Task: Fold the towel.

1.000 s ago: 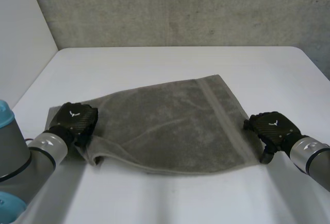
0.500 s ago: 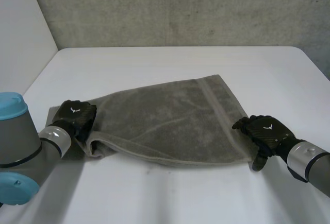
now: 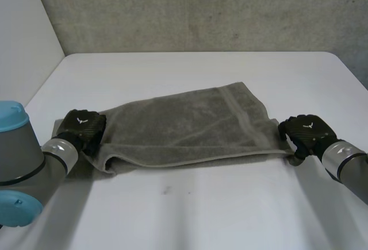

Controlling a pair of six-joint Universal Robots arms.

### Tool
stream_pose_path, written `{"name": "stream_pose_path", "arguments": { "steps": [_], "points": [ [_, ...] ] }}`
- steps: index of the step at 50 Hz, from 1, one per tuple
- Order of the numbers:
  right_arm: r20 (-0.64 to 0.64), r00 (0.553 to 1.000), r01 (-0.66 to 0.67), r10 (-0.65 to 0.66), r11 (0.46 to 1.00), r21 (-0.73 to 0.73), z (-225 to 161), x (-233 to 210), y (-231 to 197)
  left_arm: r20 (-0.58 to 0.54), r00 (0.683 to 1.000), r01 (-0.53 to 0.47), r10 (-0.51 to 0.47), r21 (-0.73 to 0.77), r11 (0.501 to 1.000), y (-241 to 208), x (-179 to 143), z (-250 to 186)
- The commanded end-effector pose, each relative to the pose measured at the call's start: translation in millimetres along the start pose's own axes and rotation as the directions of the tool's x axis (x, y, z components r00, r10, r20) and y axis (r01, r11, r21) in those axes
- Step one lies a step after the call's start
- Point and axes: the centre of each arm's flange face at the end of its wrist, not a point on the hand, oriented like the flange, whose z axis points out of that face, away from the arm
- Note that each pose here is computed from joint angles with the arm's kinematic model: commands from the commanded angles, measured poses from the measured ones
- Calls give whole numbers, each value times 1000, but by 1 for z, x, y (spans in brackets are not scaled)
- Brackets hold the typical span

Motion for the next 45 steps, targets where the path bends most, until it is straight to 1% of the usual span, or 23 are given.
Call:
{"name": "stream_pose_path", "arguments": {
  "steps": [1, 6, 8, 16, 23, 26, 31, 34, 37, 41, 45],
  "points": [
    [-11, 998, -59, 60, 998, 35, 1, 7, -13, 2, 1000, 0, 0, 2, 1000, -1, -1, 0],
    [0, 994, -110, 110, 993, 33, 4, 6, -13, 4, 1000, 1, -1, 1, 1000, 0, -1, -1],
    [14, 991, -131, 130, 991, 7, 6, 2, -9, 0, 1000, 1, -1, -3, 1000, 0, 0, -1],
    [21, 989, -145, 145, 989, -28, 13, 0, 2, 2, 1000, 3, -3, -3, 1000, 0, -1, -1],
    [16, 989, -145, 145, 989, -24, 14, 2, 0, 2, 1000, 3, -3, -2, 1000, 0, -1, -2],
    [7, 990, -140, 140, 990, -9, 12, 5, -5, 3, 1000, 2, -2, 0, 1000, -1, -1, -3],
    [-36, 994, -101, 104, 992, 69, -2, 15, -31, 2, 1000, 7, -7, 23, 1000, -13, -2, -12],
    [-44, 994, -95, 99, 992, 81, -5, 17, -35, -3, 1000, 10, -10, 31, 999, -17, -1, -16],
    [-50, 994, -91, 96, 992, 90, -7, 18, -39, -13, 999, 34, -33, 41, 999, -21, 2, -24],
    [-51, 995, -87, 91, 992, 88, -7, 18, -39, -27, 995, 95, -93, 103, 990, -42, 4, -44],
    [-53, 995, -82, 87, 993, 87, -6, 18, -38, -47, 991, 133, -128, 110, 985, -46, 7, -58]
  ]
}}
